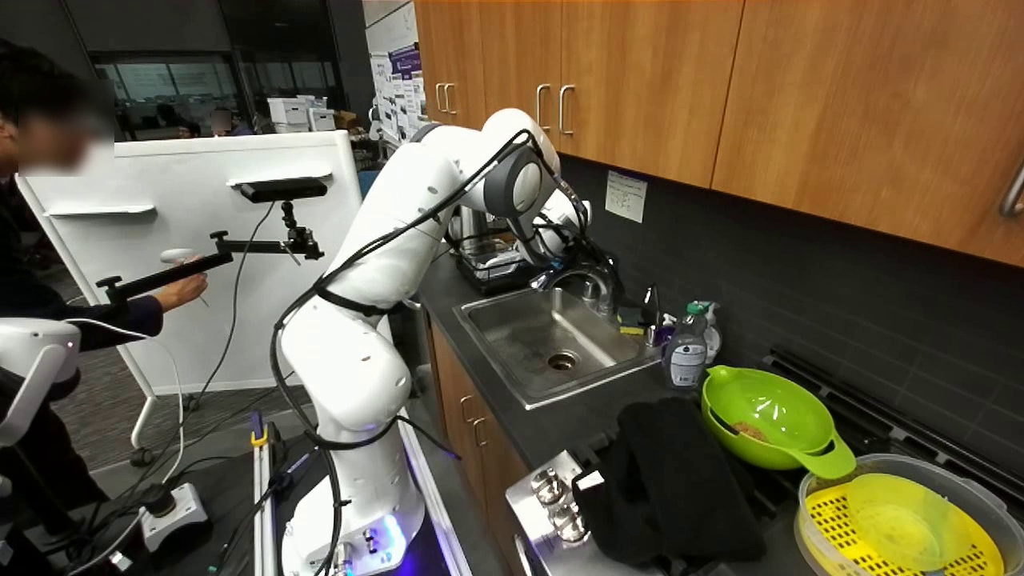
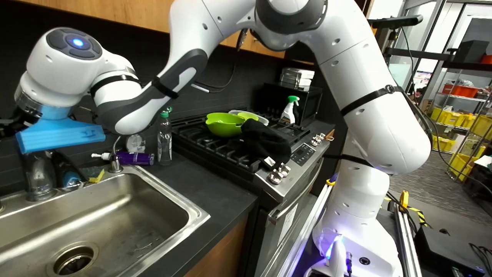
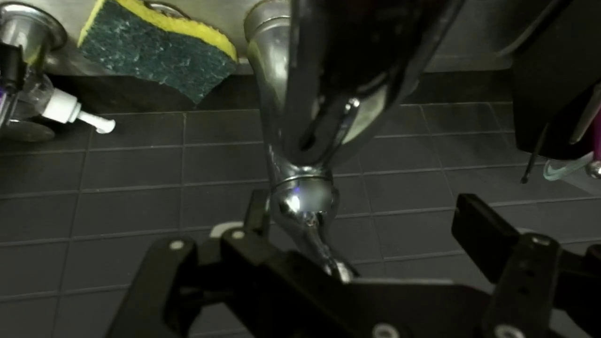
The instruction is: Lift the faucet handle upwards and then push it downwards
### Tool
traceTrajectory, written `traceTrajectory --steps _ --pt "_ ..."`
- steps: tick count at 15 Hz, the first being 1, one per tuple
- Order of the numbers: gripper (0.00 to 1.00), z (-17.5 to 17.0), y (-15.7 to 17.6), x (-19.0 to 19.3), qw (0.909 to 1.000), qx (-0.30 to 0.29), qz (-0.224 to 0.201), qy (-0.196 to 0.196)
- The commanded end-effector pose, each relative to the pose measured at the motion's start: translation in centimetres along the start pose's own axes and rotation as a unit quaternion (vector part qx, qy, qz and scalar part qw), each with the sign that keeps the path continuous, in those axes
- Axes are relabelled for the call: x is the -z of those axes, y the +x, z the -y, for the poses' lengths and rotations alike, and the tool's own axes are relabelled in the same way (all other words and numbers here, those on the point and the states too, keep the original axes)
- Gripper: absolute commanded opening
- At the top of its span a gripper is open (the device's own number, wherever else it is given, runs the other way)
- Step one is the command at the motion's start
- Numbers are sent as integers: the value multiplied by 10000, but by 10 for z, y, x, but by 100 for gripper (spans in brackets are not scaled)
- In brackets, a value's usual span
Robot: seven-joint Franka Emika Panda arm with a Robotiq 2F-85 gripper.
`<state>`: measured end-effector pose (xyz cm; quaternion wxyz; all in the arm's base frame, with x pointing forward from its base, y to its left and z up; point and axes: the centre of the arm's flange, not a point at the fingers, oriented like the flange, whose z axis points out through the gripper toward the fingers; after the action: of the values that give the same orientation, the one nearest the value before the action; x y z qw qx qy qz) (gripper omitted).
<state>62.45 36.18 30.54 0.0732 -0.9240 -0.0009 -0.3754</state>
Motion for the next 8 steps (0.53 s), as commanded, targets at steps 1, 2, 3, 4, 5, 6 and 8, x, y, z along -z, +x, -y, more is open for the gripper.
traceTrajectory --steps 1,2,3,4,5,6,8 --pt "100 5 20 -19 9994 193 -266 63" --pt "100 5 24 -20 9993 224 -310 55" --pt "100 5 28 -20 9991 233 -347 54" --pt "100 5 30 -20 9990 254 -367 55" --pt "100 6 31 -18 9990 269 -365 43" --pt "100 6 31 -16 9989 279 -372 55" --pt "93 8 33 -14 9986 319 -407 68"
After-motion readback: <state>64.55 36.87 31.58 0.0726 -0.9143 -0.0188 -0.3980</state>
